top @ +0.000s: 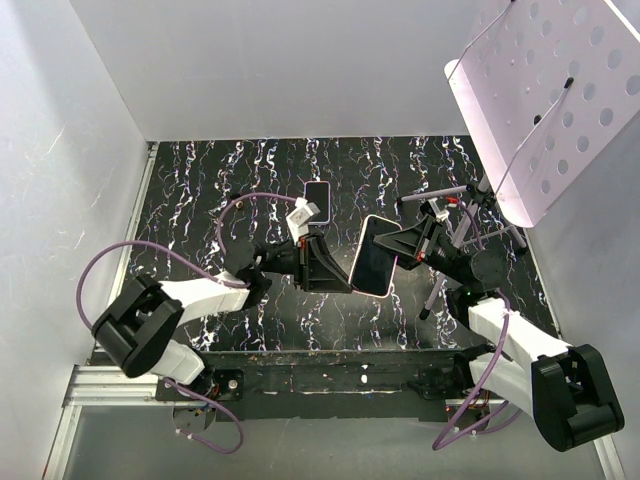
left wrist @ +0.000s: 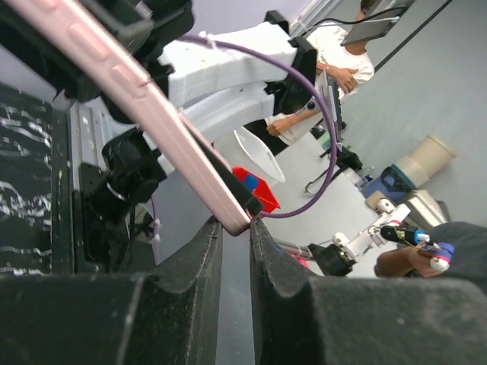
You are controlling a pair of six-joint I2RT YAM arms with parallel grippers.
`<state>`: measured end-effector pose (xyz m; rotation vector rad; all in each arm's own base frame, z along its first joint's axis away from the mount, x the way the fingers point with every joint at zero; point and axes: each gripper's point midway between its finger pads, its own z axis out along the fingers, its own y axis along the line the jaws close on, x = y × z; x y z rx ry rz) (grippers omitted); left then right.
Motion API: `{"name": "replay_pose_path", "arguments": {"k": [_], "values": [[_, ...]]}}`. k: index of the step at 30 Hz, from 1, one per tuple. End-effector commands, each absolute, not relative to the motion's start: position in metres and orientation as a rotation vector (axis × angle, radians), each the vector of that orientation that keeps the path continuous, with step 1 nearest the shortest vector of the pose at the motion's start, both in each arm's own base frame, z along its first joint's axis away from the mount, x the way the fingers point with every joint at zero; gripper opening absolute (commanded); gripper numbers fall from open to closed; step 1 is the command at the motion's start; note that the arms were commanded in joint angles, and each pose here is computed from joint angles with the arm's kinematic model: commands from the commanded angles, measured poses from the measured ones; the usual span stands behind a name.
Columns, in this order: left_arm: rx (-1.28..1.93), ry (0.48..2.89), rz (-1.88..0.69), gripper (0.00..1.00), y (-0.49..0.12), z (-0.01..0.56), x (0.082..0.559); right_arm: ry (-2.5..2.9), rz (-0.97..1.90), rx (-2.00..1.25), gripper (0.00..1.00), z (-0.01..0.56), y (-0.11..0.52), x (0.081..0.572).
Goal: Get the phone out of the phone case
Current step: Remove the phone case from the phone.
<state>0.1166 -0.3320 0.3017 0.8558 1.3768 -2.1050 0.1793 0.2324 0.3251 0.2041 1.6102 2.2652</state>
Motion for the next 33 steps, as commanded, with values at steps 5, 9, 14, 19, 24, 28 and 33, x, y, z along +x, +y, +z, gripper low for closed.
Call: {"name": "replay_pose_path", "arguments": {"k": [5,9,14,19,24,28,33], "values": [[0.753,1.347,-2.071,0.00,-0.346,0.284,0.147,1.317,2.476,0.024,0.01,0.396,0.213,0.131],[0.661,1.490,-2.048,0.00,-0.353,0.269,0.164,1.320,2.469,0.038,0.01,0.394,0.214,0.133],[0.465,1.818,-1.885,0.00,-0.360,0.241,0.190,1.405,2.363,0.023,0.01,0.383,0.223,0.141],[0.318,2.002,-1.651,0.11,-0.348,0.226,0.204,1.465,2.226,-0.031,0.01,0.376,0.230,0.147],[0.229,2.005,-1.680,0.26,-0.348,0.232,0.204,1.368,2.181,-0.032,0.01,0.375,0.228,0.152],[0.185,2.029,-1.728,0.27,-0.354,0.230,0.204,1.285,2.145,-0.048,0.01,0.376,0.231,0.158],[0.134,2.044,-1.786,0.30,-0.362,0.222,0.205,1.228,2.116,-0.035,0.01,0.370,0.239,0.163]]}}
